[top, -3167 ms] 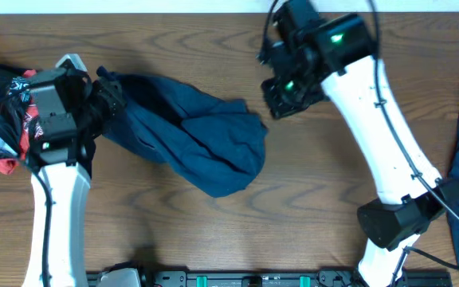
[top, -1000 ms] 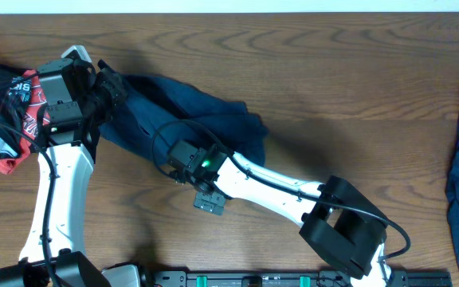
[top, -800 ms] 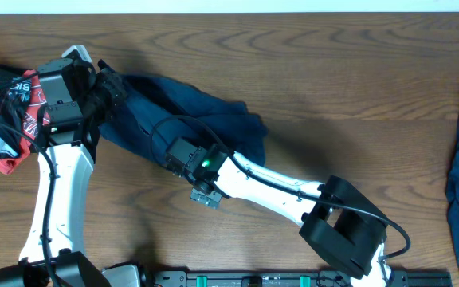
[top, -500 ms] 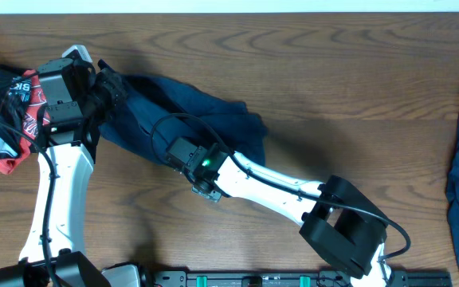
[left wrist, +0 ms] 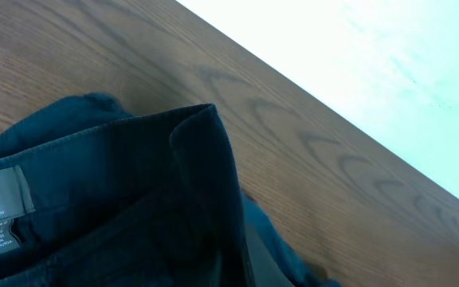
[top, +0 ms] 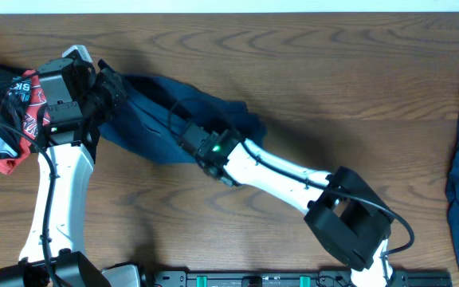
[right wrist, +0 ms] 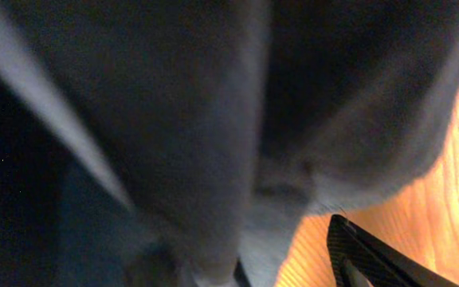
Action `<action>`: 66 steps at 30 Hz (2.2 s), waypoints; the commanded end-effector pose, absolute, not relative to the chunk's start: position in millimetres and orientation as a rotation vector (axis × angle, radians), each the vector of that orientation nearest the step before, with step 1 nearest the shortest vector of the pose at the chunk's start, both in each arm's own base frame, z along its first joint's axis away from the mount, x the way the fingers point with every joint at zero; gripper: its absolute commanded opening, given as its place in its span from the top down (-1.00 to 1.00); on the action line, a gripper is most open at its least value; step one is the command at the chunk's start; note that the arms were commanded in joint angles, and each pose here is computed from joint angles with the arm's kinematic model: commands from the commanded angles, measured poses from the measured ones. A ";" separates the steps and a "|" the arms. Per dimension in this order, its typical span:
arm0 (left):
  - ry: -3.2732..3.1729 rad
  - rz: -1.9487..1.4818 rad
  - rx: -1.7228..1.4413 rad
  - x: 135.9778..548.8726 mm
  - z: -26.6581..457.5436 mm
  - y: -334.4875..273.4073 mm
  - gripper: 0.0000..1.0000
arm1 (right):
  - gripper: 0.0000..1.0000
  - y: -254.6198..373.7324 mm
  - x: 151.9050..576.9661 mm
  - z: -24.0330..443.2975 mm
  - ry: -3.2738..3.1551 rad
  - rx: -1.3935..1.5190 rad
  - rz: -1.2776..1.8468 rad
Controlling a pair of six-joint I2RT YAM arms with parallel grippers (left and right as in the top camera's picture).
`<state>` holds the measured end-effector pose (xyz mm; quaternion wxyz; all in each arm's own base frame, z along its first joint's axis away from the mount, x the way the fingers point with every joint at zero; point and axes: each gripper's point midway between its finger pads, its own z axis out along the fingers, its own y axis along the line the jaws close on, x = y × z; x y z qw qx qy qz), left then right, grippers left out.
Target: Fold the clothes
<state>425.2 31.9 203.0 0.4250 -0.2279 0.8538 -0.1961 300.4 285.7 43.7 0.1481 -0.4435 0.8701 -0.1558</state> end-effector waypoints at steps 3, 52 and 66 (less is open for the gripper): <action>2.107 -0.469 -0.541 429.8 215.9 34.5 0.88 | -0.53 254.1 317.7 41.4 2.593 -1.076 -0.537; 2.104 -0.469 -0.540 430.3 216.7 34.6 0.88 | -0.16 201.6 368.7 34.1 2.793 -0.559 -0.327; 2.110 -0.483 -0.536 429.5 216.0 32.2 0.88 | 0.98 202.9 376.0 44.0 2.754 -0.542 -0.325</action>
